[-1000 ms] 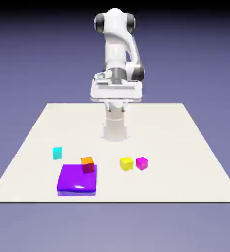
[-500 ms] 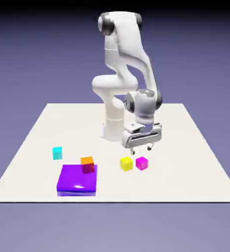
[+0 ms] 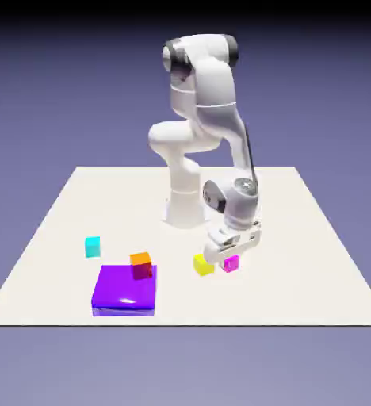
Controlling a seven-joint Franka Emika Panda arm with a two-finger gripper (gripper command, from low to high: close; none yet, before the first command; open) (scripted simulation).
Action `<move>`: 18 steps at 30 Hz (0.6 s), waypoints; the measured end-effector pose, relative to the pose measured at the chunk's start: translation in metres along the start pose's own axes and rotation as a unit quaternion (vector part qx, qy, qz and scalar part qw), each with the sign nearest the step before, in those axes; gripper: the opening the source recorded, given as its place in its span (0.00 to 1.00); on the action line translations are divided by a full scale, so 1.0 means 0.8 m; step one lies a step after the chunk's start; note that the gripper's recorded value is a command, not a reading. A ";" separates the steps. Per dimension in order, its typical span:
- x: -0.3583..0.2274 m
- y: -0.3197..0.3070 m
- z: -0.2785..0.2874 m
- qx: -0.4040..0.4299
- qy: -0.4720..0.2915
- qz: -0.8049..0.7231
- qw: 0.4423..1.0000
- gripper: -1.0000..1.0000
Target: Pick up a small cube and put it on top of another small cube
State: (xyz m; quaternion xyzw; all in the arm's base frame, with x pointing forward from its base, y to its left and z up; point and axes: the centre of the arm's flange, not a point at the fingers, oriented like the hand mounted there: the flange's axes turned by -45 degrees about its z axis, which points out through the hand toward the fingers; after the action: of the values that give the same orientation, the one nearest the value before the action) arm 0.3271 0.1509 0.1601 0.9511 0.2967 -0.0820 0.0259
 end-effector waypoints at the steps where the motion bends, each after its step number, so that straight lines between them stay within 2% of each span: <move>1: -0.001 0.000 -0.012 0.000 0.000 0.000 1.000 0.00; 4: -0.005 -0.002 -0.036 0.000 -0.001 -0.002 1.000 0.00; 7: -0.033 0.055 -0.062 0.019 -0.003 0.152 0.988 0.00; 10: -0.067 0.100 -0.086 0.051 -0.001 0.296 0.954 0.00; 17: -0.065 0.098 -0.003 0.055 -0.001 0.311 0.949 0.00; 18: -0.065 0.097 -0.002 0.055 -0.001 0.311 0.949 1.00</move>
State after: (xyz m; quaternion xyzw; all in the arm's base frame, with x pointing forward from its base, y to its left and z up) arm 0.3297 0.0580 0.1709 0.9960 -0.0190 -0.0871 -0.0017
